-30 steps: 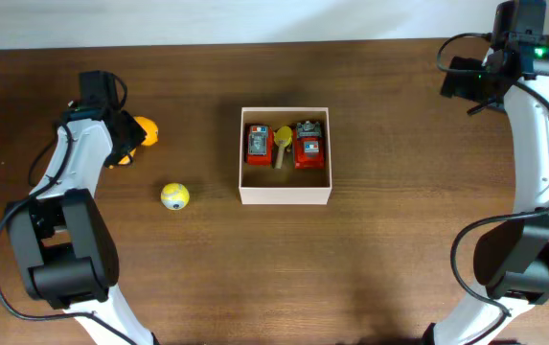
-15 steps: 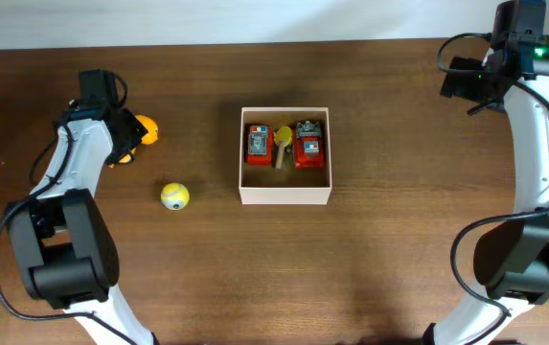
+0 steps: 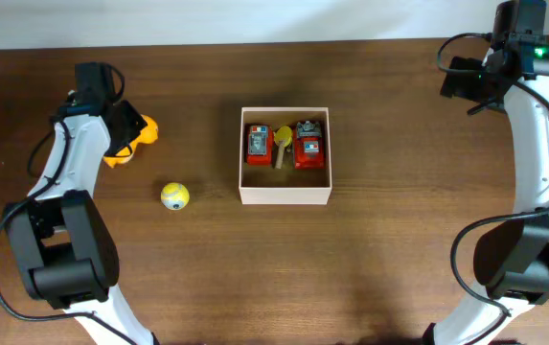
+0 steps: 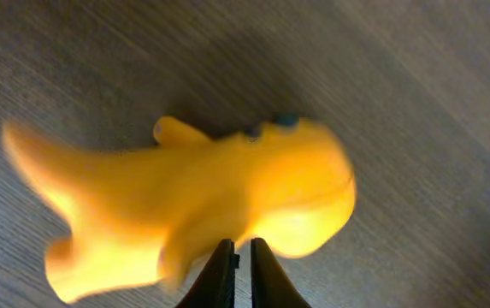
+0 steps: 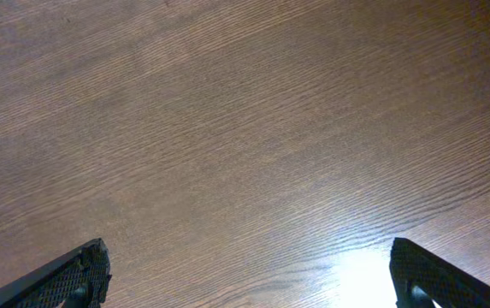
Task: Pack container
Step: 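Lower the left gripper and grasp the orange dinosaur's body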
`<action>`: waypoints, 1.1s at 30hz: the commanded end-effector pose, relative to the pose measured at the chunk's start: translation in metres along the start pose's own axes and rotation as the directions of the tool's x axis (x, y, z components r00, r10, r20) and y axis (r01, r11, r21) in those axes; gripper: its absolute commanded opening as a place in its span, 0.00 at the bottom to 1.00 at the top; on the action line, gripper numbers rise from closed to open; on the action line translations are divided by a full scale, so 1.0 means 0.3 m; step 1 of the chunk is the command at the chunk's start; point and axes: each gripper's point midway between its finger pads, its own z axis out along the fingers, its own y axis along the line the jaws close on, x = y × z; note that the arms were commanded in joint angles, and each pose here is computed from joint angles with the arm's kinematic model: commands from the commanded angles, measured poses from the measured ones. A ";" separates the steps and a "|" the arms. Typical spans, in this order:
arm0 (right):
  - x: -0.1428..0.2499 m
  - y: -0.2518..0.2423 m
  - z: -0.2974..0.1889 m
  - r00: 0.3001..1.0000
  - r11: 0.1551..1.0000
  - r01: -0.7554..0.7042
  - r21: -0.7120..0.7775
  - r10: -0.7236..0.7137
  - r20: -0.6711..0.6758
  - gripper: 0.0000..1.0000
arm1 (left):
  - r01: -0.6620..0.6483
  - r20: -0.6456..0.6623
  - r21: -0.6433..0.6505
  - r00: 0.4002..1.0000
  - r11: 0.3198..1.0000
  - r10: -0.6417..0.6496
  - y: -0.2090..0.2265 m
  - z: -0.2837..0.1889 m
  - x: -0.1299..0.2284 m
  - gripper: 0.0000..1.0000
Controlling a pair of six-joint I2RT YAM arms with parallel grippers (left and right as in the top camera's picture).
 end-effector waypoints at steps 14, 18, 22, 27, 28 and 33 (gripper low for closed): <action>0.002 -0.010 0.010 1.000 1.000 -0.014 0.012 0.014 -0.005 0.99 | -0.106 -0.044 0.005 0.993 0.994 0.106 -0.054 -0.108 -0.018 0.44; 0.002 -0.010 0.010 1.000 1.000 -0.014 0.012 0.014 -0.005 0.99 | -0.110 -0.111 -0.029 0.988 0.994 0.106 -0.021 -0.115 0.035 0.45; 0.002 -0.010 0.010 1.000 1.000 -0.014 0.012 0.014 -0.005 0.99 | -0.112 -0.091 -0.050 0.990 0.992 0.107 -0.012 -0.113 0.020 0.45; 0.002 -0.010 0.010 1.000 1.000 -0.014 0.012 0.014 -0.005 0.99 | -0.111 -0.056 -0.070 0.993 0.991 0.108 -0.006 -0.106 -0.006 0.44; 0.002 -0.010 0.010 1.000 1.000 -0.014 0.012 0.014 -0.005 0.99 | -0.112 -0.058 -0.075 0.993 0.991 0.107 -0.002 -0.102 -0.006 0.45; 0.002 -0.010 0.010 1.000 1.000 -0.014 0.012 0.014 -0.005 0.99 | -0.116 -0.074 -0.108 0.991 0.987 0.108 0.020 -0.068 0.008 0.44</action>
